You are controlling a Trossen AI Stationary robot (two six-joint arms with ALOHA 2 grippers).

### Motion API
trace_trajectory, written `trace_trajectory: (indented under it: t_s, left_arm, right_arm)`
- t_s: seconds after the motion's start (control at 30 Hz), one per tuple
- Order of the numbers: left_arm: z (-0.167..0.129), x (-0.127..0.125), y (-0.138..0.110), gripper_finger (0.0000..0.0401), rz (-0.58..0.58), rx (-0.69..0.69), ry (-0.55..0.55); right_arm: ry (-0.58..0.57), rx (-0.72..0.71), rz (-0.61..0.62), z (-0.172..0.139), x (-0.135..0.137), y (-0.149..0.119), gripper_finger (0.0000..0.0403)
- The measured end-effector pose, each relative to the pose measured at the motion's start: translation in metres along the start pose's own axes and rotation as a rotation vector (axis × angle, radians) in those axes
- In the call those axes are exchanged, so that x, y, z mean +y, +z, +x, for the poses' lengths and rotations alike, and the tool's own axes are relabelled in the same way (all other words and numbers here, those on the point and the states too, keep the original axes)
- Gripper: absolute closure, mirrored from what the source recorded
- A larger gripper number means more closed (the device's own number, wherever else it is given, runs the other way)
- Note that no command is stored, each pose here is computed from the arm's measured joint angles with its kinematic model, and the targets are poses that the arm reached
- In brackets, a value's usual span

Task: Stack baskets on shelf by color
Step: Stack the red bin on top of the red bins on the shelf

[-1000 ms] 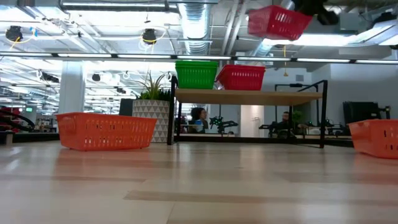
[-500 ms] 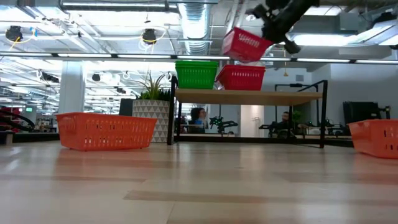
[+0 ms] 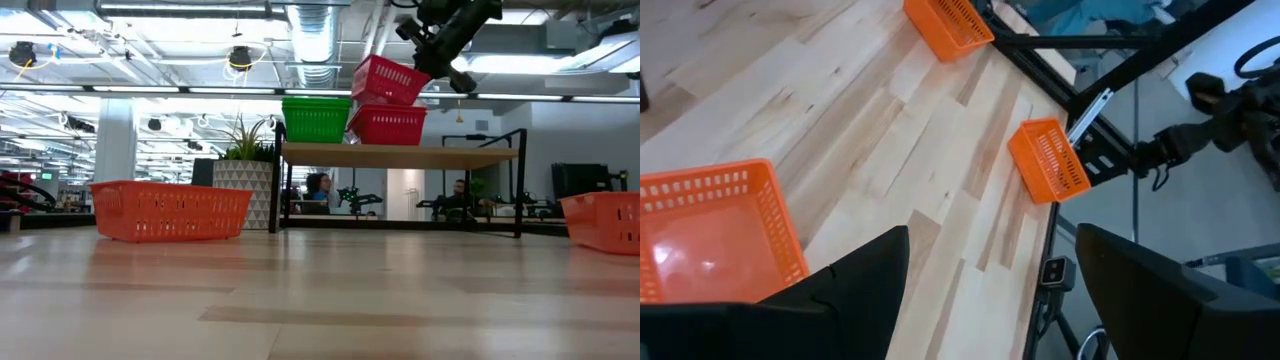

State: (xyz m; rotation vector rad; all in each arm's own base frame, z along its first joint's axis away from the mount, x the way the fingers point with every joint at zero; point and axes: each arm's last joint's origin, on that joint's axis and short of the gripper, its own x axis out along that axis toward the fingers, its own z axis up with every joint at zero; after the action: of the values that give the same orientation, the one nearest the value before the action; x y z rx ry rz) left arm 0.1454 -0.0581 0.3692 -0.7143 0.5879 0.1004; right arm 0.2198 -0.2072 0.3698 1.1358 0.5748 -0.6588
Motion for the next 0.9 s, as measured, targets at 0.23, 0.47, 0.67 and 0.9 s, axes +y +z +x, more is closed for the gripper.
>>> trace_trajectory:
  t_s: [0.23, 0.47, 0.67, 0.9]
  left_arm:
    - [0.000, 0.002, -0.001, 0.0127, 0.006, 0.013, 0.019]
    - [0.000, 0.002, -0.001, 0.0127, 0.011, 0.014, 0.021]
    - [0.000, 0.002, -0.002, 0.0127, 0.015, 0.016, 0.026]
    - [0.000, 0.003, -0.002, 0.0127, 0.016, 0.020, 0.029]
  right_arm:
    - [-0.053, -0.016, -0.004, 0.000, -0.002, -0.001, 0.0393]
    - [-0.057, -0.005, -0.027, 0.005, 0.001, -0.004, 0.0394]
    - [-0.085, 0.036, -0.032, 0.022, 0.001, -0.004, 0.0392]
    - [-0.087, 0.034, -0.032, 0.028, 0.001, -0.002, 0.0391]
